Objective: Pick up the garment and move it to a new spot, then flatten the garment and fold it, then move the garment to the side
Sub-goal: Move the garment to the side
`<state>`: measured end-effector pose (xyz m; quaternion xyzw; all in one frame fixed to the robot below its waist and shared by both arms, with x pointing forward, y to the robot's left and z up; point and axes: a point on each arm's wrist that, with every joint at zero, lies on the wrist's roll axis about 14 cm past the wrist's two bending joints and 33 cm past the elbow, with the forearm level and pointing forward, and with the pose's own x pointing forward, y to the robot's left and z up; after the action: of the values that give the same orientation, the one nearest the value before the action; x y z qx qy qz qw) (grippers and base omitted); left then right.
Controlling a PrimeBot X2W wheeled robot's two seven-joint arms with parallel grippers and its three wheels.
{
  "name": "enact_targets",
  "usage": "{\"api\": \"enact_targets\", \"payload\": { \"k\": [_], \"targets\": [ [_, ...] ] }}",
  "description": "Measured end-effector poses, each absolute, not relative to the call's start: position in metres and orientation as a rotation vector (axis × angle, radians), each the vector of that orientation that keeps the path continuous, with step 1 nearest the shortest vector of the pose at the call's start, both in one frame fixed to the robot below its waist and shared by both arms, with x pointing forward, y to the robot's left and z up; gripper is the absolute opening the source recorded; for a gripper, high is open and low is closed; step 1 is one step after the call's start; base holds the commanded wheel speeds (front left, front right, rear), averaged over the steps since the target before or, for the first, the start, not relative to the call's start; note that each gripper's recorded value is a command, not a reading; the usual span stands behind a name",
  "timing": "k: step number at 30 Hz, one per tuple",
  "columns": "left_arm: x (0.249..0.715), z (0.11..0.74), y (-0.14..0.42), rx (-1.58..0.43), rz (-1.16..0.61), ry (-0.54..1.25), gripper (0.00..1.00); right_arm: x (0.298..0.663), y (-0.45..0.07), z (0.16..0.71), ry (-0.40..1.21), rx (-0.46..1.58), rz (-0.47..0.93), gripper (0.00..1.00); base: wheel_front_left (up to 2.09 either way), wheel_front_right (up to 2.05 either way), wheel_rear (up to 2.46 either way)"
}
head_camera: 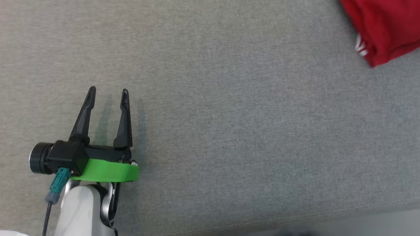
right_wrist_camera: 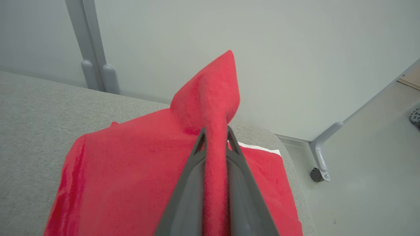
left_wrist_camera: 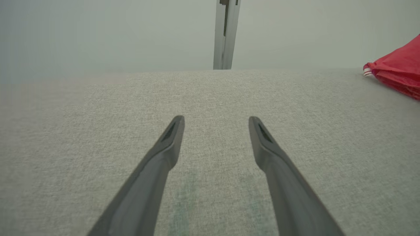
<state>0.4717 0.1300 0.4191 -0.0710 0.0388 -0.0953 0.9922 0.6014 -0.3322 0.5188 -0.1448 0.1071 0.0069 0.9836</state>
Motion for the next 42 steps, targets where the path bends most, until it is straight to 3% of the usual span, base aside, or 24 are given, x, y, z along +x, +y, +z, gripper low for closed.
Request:
{"api": "enact_targets", "payload": {
  "k": [14,15,16,17,29,36,42],
  "targets": [
    [0.490,0.390,0.097,-0.169,-0.284,0.107,1.00,0.598,-0.438,0.514,0.357,-0.327,-0.248,0.00,0.00,0.00,0.00],
    [0.491,0.389,0.097,-0.168,-0.284,0.107,1.00,0.597,-0.440,0.510,0.370,-0.325,-0.257,0.38,0.00,0.00,0.00],
    [0.491,0.390,0.097,-0.167,-0.284,0.104,1.00,0.597,-0.442,0.505,0.377,-0.329,-0.263,0.87,0.00,0.00,0.00],
    [0.492,0.391,0.098,-0.166,-0.283,0.102,1.00,0.598,-0.444,0.503,0.376,-0.326,-0.272,1.00,0.00,0.00,0.00],
    [0.487,0.404,0.112,-0.155,-0.248,0.082,1.00,0.611,-0.418,0.514,0.267,-0.359,-0.212,1.00,0.00,0.00,0.00],
    [0.473,0.421,0.124,-0.156,-0.209,0.066,1.00,0.617,-0.353,0.536,0.099,-0.332,-0.054,1.00,0.00,0.00,0.00],
    [0.451,0.438,0.140,-0.162,-0.160,0.052,1.00,0.600,-0.291,0.547,0.002,-0.215,0.077,1.00,0.00,0.00,0.00]
  ]
}}
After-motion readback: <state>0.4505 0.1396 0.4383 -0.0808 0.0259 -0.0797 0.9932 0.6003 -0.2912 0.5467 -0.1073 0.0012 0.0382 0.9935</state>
